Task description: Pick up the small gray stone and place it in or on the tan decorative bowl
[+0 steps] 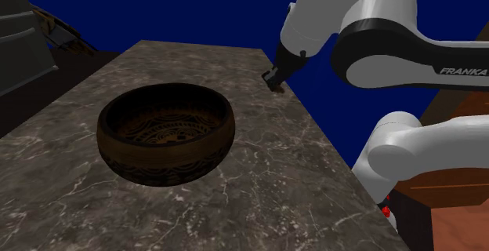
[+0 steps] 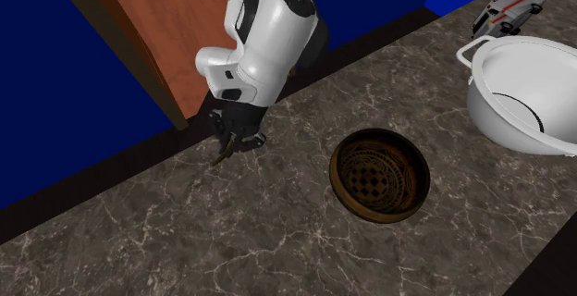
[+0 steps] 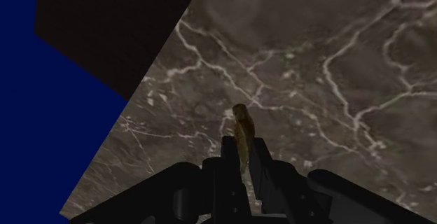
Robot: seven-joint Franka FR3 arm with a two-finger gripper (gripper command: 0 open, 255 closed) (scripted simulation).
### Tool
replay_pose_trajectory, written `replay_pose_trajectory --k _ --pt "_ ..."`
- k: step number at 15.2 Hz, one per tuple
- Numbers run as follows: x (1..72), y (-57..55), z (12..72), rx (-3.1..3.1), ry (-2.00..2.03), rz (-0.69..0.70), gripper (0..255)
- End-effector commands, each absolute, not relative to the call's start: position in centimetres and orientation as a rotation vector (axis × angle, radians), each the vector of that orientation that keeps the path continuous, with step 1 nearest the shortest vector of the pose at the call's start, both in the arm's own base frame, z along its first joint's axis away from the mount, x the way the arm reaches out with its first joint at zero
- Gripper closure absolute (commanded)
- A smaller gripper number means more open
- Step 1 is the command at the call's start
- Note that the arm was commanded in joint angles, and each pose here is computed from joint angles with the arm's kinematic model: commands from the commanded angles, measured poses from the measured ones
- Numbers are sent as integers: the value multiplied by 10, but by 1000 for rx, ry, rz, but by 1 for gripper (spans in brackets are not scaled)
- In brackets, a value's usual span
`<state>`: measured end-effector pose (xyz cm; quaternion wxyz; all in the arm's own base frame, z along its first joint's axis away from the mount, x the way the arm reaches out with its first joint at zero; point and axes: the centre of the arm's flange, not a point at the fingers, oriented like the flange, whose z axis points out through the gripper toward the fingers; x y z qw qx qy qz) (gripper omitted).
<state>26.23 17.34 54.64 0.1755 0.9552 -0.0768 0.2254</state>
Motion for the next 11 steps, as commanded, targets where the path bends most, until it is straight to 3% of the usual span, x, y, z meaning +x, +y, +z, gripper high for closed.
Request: replay_pose_trajectory --k 1,11 --pt "262 174 556 2706 -218 638 255" --pt "262 174 608 2706 -218 638 255"
